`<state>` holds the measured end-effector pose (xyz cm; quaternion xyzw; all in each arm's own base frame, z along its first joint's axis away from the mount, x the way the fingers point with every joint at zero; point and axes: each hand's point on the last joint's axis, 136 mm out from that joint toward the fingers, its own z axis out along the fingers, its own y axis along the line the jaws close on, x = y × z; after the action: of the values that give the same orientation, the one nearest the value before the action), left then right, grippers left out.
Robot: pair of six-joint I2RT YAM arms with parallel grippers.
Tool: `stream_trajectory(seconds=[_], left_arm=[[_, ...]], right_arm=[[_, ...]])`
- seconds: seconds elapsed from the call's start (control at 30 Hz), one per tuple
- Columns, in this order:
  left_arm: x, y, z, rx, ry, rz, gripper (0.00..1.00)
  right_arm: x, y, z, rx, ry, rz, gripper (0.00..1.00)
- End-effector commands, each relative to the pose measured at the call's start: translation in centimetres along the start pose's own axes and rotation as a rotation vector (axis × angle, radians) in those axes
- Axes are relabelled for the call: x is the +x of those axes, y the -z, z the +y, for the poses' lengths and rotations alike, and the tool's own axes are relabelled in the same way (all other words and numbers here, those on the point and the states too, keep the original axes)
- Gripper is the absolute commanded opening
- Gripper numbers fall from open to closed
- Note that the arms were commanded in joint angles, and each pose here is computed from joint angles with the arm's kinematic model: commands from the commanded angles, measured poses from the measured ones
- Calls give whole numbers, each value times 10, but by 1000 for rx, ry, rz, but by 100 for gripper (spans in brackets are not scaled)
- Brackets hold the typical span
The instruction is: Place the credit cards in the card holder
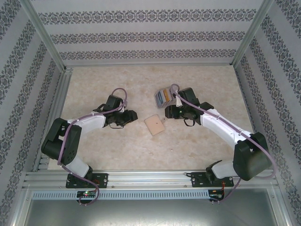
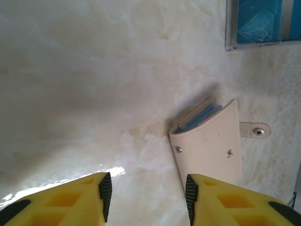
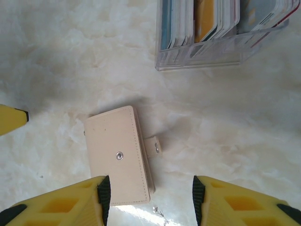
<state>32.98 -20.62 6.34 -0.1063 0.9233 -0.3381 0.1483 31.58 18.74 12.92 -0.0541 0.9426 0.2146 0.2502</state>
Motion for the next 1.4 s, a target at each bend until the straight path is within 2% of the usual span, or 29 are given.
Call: stream_trajectory(seconds=[0.0,0.37,0.63,1.37], left_arm=[[-5,-7,-27,52,-51,-4,50],[19,-43,-30,-7,-61,94,47],[21,-52,-26,-34,-49,123,47],[26,-62,-27,-53,-61,152,47]], right_arm=[[1,-2,5,-94,-46,-2,52],[29,-45,-9,-132,-81,155,47],[36,-53,-11,-134,-64,185,45],[28,-67,-14,-125,-63,194,31]])
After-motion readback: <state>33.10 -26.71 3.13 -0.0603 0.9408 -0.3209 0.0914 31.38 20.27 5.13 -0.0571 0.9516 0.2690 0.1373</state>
